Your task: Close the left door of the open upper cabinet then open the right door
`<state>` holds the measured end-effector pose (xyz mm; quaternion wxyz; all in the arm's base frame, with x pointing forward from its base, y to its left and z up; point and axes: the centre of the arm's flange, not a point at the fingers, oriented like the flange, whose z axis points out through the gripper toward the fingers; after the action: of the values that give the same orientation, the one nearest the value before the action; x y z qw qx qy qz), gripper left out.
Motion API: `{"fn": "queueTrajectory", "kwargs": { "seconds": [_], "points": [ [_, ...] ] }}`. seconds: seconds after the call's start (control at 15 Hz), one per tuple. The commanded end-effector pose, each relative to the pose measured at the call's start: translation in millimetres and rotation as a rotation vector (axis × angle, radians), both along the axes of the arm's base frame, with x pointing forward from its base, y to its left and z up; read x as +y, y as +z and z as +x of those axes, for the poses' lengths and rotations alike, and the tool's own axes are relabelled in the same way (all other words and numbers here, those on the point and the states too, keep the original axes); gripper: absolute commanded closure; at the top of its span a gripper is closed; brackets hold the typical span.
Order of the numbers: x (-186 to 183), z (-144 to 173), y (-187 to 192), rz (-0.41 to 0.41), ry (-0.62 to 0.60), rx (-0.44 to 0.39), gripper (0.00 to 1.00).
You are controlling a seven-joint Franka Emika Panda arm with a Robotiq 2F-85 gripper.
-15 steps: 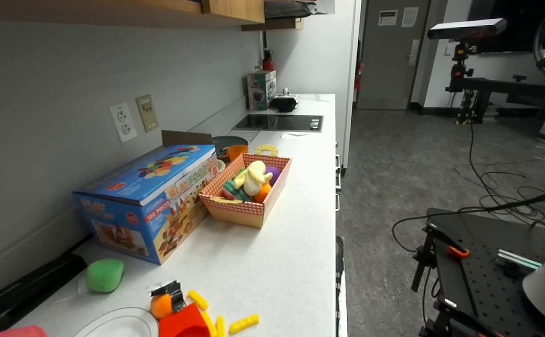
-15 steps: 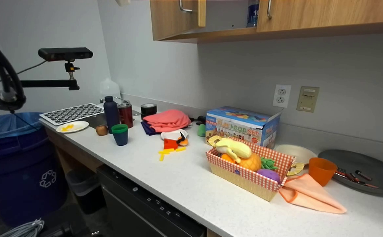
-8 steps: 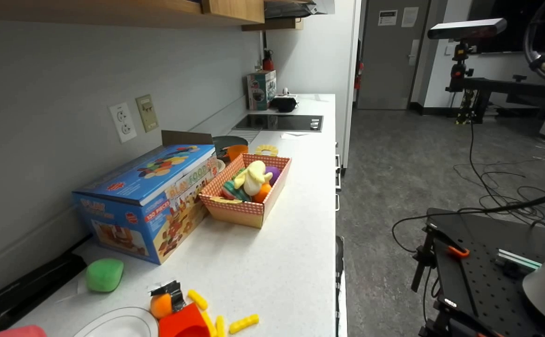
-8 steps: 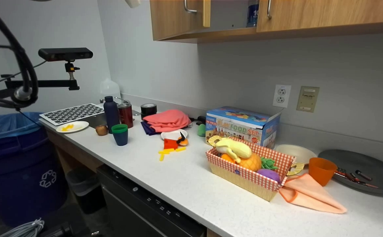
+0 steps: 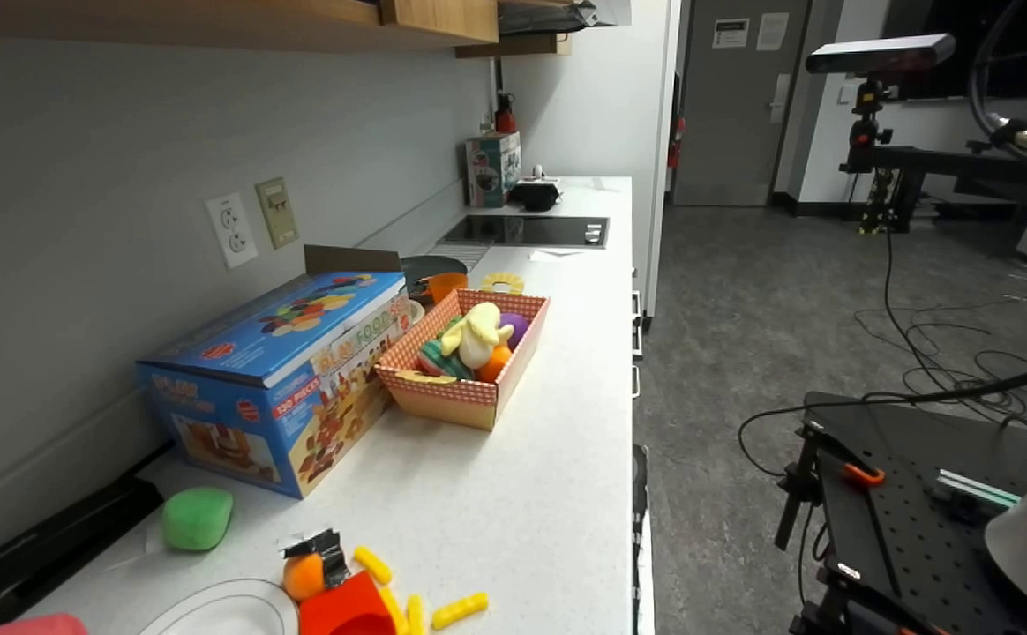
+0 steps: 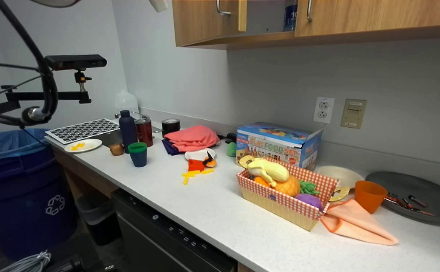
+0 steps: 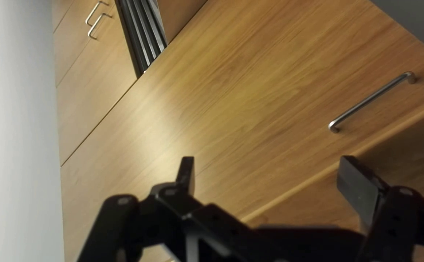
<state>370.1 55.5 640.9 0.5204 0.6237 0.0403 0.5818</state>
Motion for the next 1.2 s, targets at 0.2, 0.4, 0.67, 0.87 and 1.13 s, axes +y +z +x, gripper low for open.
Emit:
{"fn": "queueTrajectory", "kwargs": {
  "seconds": [0.2,0.4,0.67,0.87,1.13],
  "points": [
    [-0.1,1.0,-0.7,0.014,-0.004,0.002,0.0],
    [-0.1,1.2,-0.9,0.015,-0.004,0.002,0.0],
    [1.4,6.6,-7.5,0.104,-0.009,-0.126,0.0],
    [1.4,10.0,-9.0,0.139,0.006,-0.249,0.0],
    [2.8,12.9,-9.6,0.172,0.042,-0.347,0.0]
  ]
}}
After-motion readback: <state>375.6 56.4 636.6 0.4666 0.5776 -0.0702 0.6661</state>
